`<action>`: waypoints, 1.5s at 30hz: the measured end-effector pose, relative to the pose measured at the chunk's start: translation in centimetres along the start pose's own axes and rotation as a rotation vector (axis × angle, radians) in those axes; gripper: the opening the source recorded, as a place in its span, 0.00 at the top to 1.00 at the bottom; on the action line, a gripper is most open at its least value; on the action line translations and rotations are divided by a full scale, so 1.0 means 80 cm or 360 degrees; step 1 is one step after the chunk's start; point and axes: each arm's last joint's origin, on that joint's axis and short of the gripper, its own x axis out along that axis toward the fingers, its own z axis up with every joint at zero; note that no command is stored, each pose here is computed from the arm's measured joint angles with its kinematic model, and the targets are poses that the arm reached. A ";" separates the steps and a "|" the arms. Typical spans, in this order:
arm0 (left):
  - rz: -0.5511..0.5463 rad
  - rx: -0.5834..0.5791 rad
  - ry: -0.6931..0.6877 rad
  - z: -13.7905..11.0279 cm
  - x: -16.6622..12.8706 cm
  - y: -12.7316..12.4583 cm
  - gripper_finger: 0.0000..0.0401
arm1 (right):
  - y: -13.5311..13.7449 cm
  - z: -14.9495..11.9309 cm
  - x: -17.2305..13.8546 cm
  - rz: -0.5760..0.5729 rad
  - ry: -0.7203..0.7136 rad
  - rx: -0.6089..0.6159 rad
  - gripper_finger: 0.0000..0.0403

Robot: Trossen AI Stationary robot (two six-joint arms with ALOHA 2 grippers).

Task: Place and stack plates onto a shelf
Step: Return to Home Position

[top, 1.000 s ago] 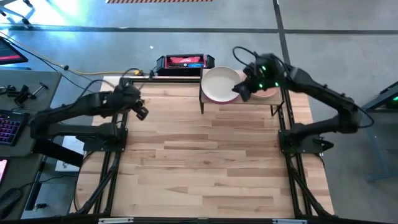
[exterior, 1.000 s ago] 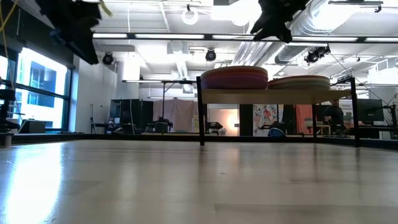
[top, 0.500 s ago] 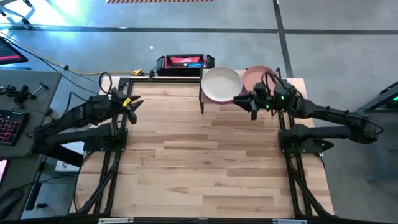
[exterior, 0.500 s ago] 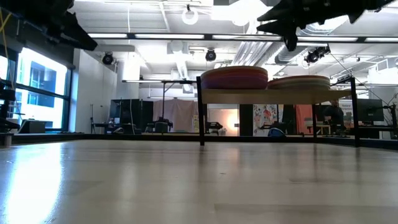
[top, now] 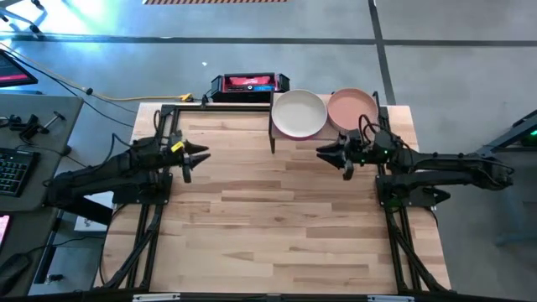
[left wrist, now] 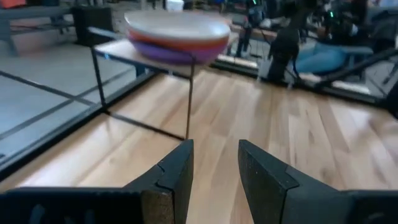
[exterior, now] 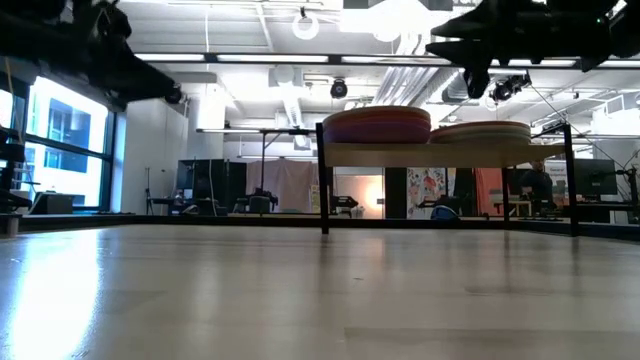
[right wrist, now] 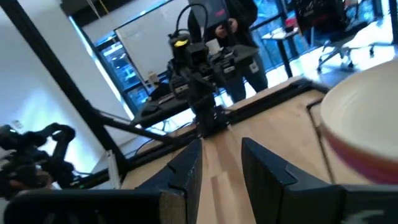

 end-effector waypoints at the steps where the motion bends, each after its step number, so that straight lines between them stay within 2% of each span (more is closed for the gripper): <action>1: -0.0010 0.0011 0.0016 -0.007 0.003 0.000 0.72 | 0.001 -0.003 0.000 0.0009 0.0015 0.0024 0.77; 7: -0.0097 -0.0004 0.0028 -0.044 0.018 0.002 0.72 | 0.009 -0.016 0.001 0.0012 0.0048 0.0079 0.77; 13: -0.0168 -0.0019 0.0049 -0.074 0.026 0.004 0.72 | 0.018 -0.022 0.002 -0.0020 0.0056 0.0030 0.77; 18: -0.0181 0.0050 0.0004 -0.075 0.028 0.004 0.72 | 0.020 -0.024 0.002 -0.0004 0.0081 -0.0033 0.77; 26: -0.0195 0.0039 0.0028 -0.077 0.028 0.004 0.72 | 0.018 -0.019 -0.003 -0.0010 0.0049 -0.0119 0.77; 29: -0.0187 0.0022 0.0029 -0.077 0.028 0.004 0.72 | 0.020 -0.010 -0.016 0.0038 0.0019 -0.0192 0.77; 33: -0.0121 0.0022 0.0035 -0.077 0.029 0.006 0.72 | 0.018 -0.008 -0.042 -0.0011 0.0073 -0.0214 0.77; 38: 0.0020 0.0028 0.0038 -0.078 0.029 0.009 0.72 | 0.026 0.002 -0.070 0.0028 -0.0041 -0.0315 0.77; 45: 0.0028 0.0028 0.0032 -0.078 0.029 0.009 0.72 | 0.029 0.001 -0.097 0.0030 -0.0057 -0.0363 0.77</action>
